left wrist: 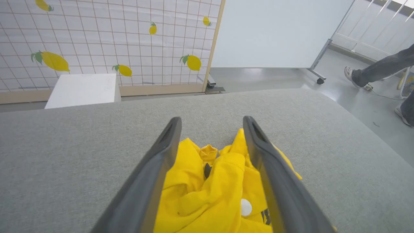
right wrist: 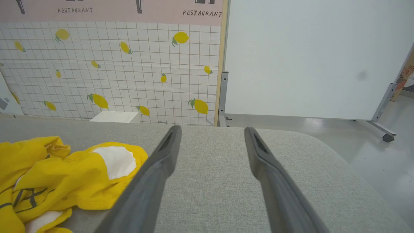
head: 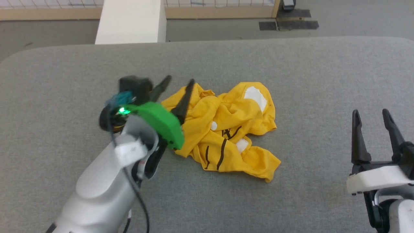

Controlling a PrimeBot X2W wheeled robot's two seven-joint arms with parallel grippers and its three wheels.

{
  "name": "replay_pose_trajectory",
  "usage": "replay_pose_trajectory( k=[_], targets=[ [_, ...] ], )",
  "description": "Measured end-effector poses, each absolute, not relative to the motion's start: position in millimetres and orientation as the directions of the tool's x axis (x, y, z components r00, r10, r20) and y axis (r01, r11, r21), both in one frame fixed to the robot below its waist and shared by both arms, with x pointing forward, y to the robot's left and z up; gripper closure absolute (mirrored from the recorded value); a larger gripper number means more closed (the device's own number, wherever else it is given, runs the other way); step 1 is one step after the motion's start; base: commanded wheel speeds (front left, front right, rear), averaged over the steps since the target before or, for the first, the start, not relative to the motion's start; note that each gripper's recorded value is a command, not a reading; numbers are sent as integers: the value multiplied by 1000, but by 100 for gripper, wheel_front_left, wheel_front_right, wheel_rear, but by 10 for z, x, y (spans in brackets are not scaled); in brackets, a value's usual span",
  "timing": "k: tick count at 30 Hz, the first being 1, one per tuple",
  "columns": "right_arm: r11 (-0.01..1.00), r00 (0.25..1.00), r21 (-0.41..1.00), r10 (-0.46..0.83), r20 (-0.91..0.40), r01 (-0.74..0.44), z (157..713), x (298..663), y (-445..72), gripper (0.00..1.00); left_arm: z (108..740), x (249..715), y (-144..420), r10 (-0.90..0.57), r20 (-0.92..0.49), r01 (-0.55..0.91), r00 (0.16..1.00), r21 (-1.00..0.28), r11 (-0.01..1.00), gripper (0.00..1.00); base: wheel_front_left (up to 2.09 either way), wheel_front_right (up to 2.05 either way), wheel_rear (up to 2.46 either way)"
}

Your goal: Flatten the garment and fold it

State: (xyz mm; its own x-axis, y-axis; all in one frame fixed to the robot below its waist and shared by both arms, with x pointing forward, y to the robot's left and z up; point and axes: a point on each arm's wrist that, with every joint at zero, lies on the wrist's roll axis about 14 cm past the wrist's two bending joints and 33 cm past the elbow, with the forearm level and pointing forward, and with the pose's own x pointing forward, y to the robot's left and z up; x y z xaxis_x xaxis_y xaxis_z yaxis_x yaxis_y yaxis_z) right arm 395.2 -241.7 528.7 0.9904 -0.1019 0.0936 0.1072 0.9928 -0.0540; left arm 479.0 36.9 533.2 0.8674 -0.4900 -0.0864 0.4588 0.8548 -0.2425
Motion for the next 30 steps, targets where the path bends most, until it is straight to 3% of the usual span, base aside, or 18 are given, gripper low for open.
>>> replay_pose_trajectory(
  k=[5, 17, 27, 30],
  targets=[
    [994, 991, -39, -96, 97, 100, 5305, 3855, -2388, 0, 5517, 4580, 908, -317, 80, 327, 945, -184, 927, 0, 0, 0, 0],
    [998, 996, -19, -56, 71, 58, 5217, 3789, -2244, 0, 5422, 3920, 1712, -21, 126, 45, 992, -189, 981, 0, 0, 0, 0],
    [998, 999, -51, 28, 33, -26, 5209, 3893, -1966, 0, 5336, 3705, 1805, 13, 131, 13, 991, -193, 981, 0, 0, 0, 0],
    [994, 994, -52, 96, -57, -99, 5099, 3962, -1720, 0, 5340, 3698, 1827, 23, 138, 4, 990, -197, 980, 0, 0, 0, 0]
  ],
)
